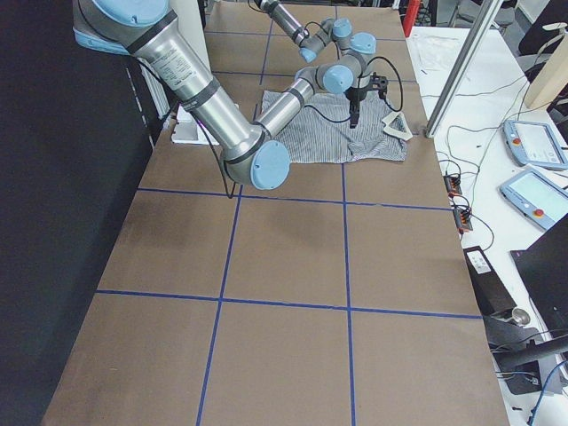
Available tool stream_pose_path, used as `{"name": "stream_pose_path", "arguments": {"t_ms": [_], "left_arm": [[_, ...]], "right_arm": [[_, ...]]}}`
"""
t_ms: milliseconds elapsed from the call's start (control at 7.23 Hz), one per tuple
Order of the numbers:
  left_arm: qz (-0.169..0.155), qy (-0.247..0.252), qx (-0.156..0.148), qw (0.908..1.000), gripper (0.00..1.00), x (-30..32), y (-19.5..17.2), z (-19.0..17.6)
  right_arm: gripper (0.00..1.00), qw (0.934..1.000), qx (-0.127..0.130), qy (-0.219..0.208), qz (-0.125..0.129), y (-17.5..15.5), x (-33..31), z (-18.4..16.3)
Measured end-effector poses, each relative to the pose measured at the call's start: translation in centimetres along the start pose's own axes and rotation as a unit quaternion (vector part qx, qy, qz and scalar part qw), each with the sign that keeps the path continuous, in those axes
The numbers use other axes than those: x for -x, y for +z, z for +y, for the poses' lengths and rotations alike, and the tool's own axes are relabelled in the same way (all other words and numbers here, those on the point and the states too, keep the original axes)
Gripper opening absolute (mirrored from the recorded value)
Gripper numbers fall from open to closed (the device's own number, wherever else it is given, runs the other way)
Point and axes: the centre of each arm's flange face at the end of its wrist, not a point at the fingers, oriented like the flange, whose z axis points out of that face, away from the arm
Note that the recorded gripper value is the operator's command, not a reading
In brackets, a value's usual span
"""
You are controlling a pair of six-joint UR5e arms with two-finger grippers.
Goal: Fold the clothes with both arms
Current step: 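Release the folded sleeve with the right gripper while the left arm reaches in, then fold the other sleeve inward with the left gripper while the right arm lowers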
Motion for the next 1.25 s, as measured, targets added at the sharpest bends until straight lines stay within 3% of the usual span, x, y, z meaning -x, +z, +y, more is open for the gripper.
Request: {"name": "stream_pose_path", "arguments": {"t_ms": [415, 830, 1245], "left_arm": [[0.007, 0.004, 0.003, 1.0, 0.0, -1.6, -1.1, 0.1], [-0.003, -0.003, 0.013, 0.9999, 0.0, -10.7, -6.5, -2.2], [0.024, -0.032, 0.022, 0.9989, 0.0, -16.6, -8.1, -2.9]], "right_arm": [[1.0, 1.0, 0.002, 0.001, 0.003, 0.5, -0.4, -0.1], [1.0, 1.0, 0.003, 0.001, 0.005, 1.1, -1.2, 0.0], [1.0, 1.0, 0.002, -0.002, 0.003, 2.0, -2.4, 0.1]]}}
